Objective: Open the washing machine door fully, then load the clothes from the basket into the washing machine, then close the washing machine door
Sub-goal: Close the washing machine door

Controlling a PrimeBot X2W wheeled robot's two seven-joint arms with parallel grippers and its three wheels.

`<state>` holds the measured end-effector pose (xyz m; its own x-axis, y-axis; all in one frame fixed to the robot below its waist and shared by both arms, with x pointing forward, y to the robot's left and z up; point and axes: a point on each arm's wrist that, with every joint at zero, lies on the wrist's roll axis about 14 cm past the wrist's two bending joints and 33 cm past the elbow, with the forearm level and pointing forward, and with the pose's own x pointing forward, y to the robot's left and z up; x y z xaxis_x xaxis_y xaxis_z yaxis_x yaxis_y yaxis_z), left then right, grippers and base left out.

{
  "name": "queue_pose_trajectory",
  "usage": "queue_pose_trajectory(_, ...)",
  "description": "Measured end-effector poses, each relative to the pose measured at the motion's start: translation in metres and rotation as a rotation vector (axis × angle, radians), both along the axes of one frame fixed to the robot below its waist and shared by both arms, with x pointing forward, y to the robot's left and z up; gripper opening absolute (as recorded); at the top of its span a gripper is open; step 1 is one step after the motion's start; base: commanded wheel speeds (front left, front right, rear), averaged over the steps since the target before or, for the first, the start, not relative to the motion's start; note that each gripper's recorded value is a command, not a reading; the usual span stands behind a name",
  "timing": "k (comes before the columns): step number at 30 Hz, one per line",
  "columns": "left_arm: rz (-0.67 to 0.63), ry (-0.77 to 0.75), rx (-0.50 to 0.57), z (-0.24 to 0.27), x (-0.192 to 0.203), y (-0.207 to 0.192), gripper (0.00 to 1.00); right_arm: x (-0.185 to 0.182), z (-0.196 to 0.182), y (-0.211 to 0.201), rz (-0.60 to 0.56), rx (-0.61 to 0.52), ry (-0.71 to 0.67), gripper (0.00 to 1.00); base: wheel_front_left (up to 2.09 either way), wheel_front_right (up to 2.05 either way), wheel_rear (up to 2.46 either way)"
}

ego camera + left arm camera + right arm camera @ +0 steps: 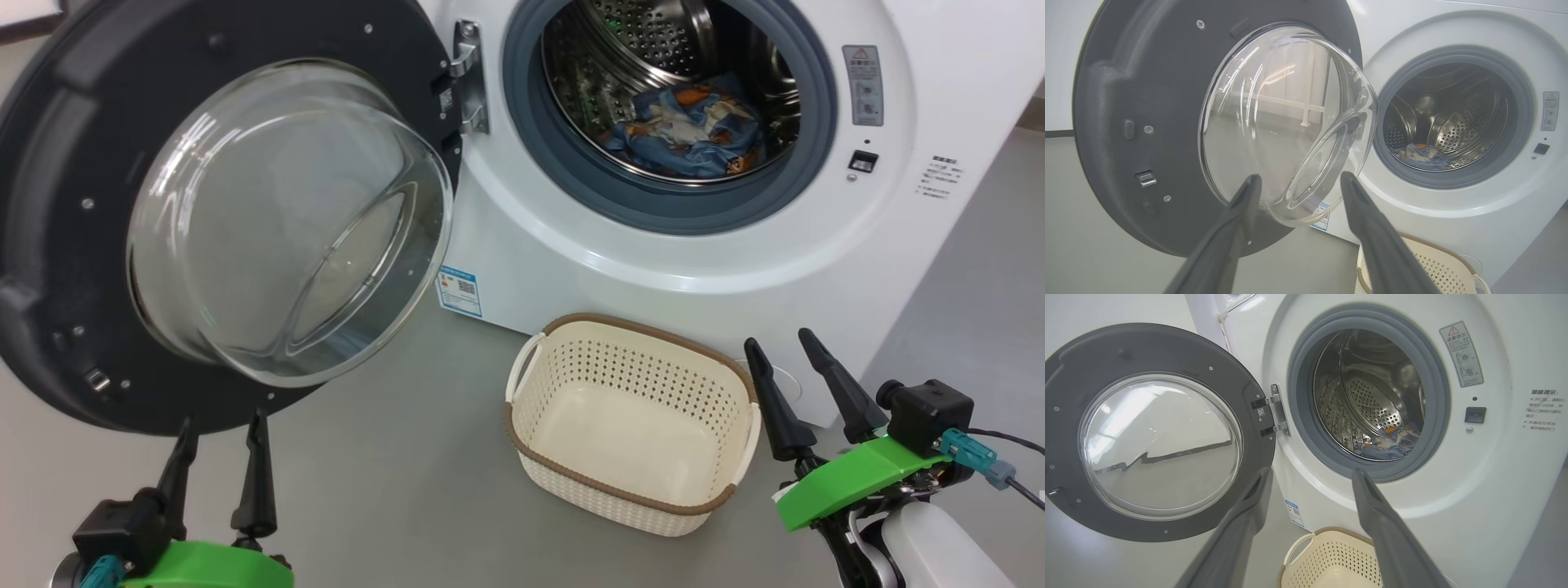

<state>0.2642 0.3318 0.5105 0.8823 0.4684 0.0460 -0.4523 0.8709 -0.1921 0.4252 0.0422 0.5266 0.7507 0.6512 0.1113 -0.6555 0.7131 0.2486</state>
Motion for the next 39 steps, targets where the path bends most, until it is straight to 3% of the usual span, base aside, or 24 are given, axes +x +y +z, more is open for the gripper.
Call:
queue_pose_trajectory(11,0.049,0.016,-0.007,-0.006,-0.018,0.008,1.00,-0.006,-0.003,0.019,0.055,-0.002,0.011,1.00,0.00,0.00,0.00)
queue_pose_trajectory(24,0.040,0.023,-0.002,-0.005,-0.010,0.008,1.00,-0.004,-0.012,0.013,0.043,-0.006,0.031,1.00,0.00,0.00,0.00)
queue_pose_trajectory(25,0.040,0.026,0.000,-0.005,-0.010,0.008,0.83,-0.003,-0.013,0.012,0.041,-0.007,0.033,1.00,0.00,0.00,0.00)
queue_pose_trajectory(27,0.039,0.031,0.007,-0.005,-0.009,0.010,0.14,-0.002,-0.014,0.011,0.038,-0.007,0.037,1.00,0.00,0.00,0.00)
queue_pose_trajectory(28,0.039,0.032,0.011,-0.005,-0.009,0.011,0.00,-0.002,-0.015,0.011,0.037,-0.008,0.038,1.00,0.00,0.00,0.00)
queue_pose_trajectory(34,0.027,0.000,0.036,0.009,-0.005,0.013,0.00,0.000,-0.018,0.009,0.035,-0.010,0.045,1.00,0.00,0.00,0.00)
queue_pose_trajectory(39,0.027,-0.107,0.116,0.055,0.002,0.027,0.00,0.001,-0.019,0.008,0.035,-0.015,0.043,1.00,0.00,0.00,0.00)
